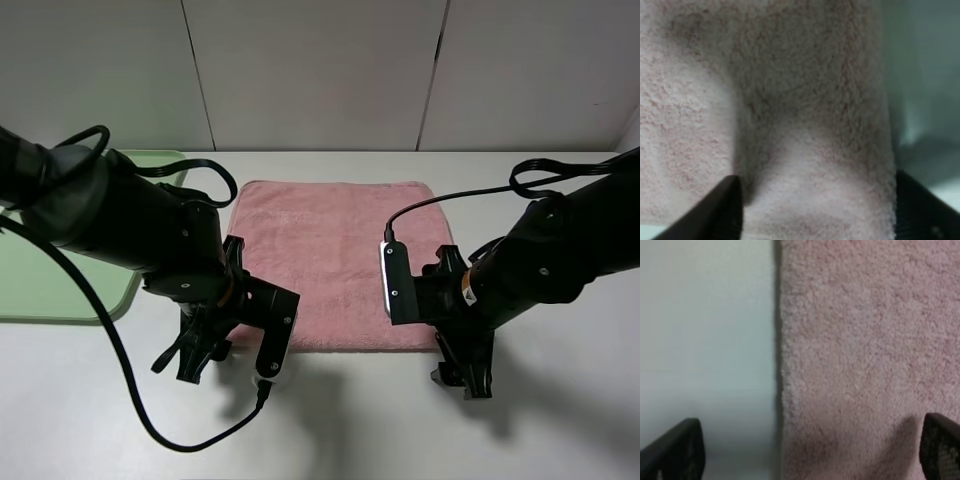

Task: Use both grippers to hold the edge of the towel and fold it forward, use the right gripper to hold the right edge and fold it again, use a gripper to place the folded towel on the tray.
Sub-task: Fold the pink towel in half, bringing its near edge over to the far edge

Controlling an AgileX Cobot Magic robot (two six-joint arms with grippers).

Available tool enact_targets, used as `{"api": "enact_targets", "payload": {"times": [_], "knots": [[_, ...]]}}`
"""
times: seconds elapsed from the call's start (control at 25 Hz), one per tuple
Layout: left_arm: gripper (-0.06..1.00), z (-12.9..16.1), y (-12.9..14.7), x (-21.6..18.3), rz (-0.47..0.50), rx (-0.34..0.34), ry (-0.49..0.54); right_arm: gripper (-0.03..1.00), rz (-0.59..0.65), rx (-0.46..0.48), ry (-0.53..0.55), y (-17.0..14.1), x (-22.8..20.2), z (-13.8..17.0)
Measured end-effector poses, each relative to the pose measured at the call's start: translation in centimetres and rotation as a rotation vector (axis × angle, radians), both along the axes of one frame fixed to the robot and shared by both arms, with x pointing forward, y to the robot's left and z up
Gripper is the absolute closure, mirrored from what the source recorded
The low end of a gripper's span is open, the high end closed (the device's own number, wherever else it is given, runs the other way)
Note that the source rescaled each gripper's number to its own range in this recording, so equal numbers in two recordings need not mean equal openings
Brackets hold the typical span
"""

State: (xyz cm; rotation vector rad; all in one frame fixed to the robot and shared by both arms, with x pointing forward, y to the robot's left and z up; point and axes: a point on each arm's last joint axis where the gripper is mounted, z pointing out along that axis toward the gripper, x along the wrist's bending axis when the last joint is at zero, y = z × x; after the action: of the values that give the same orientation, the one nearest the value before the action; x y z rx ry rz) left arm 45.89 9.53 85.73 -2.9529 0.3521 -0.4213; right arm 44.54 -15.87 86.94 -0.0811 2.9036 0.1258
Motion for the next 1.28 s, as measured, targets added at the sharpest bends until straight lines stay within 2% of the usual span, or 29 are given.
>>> {"api": "enact_targets", "payload": {"times": [0.2,0.44,0.48,0.68,0.76,1.0,1.2,1.28], "knots": [[0.57,-0.26,0.00,-0.08,-0.005,-0.005,0.003,0.11,0.001,0.004,0.000,-0.13,-0.25,-0.19],[0.88,-0.51,-0.10,-0.05,-0.011,-0.012,0.003,0.23,0.001,0.012,-0.003,-0.30,-0.55,-0.33],[0.91,-0.52,-0.09,-0.06,-0.012,-0.012,0.003,0.23,0.001,0.012,-0.003,-0.30,-0.55,-0.33],[0.94,-0.52,-0.11,-0.05,-0.013,-0.014,0.002,0.25,0.008,0.025,-0.018,-0.18,-0.45,-0.30],[0.94,-0.52,-0.11,-0.05,-0.013,-0.014,0.002,0.29,0.012,0.029,-0.022,-0.15,-0.43,-0.32],[0.94,-0.52,-0.12,-0.05,-0.013,-0.015,0.002,0.56,0.026,0.028,-0.026,-0.15,-0.43,-0.52],[0.94,-0.52,-0.12,-0.05,-0.013,-0.015,0.001,0.67,0.031,0.025,-0.025,-0.15,-0.42,-0.61],[0.94,-0.52,-0.12,-0.05,-0.013,-0.015,0.001,0.74,0.039,0.022,-0.026,-0.15,-0.41,-0.67]]}}
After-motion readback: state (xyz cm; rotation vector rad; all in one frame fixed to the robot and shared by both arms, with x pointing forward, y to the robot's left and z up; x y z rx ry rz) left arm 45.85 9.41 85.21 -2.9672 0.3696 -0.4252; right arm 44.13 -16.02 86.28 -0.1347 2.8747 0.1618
